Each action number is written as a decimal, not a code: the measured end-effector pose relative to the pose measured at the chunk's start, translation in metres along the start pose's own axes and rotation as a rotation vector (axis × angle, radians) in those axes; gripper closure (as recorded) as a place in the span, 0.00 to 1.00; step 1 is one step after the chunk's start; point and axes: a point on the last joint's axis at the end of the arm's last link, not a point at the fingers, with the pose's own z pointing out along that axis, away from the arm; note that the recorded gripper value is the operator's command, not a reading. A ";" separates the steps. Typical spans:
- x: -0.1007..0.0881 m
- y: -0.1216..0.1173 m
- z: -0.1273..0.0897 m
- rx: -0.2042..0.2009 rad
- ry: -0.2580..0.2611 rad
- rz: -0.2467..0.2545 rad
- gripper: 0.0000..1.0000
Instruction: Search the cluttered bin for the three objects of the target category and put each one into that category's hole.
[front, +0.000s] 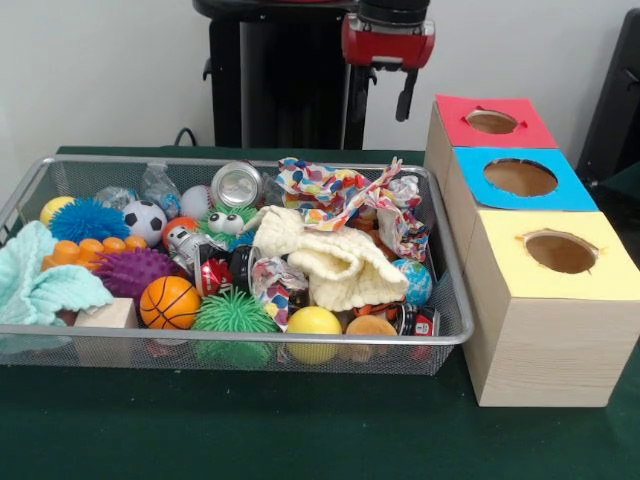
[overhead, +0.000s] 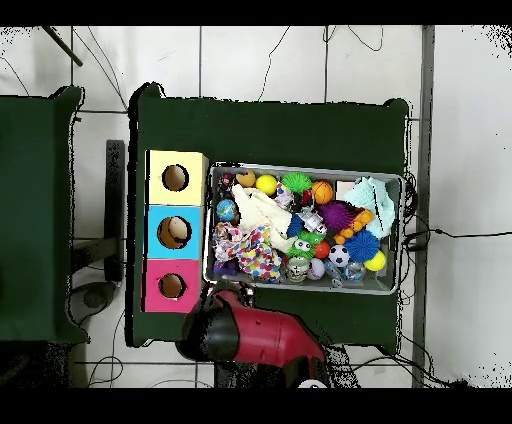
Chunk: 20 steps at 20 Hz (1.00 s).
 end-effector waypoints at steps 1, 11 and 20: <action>0.004 -0.003 0.005 0.004 0.000 0.007 0.00; 0.039 -0.024 0.039 0.025 0.012 0.096 0.00; 0.070 -0.034 0.068 0.039 0.056 0.247 0.00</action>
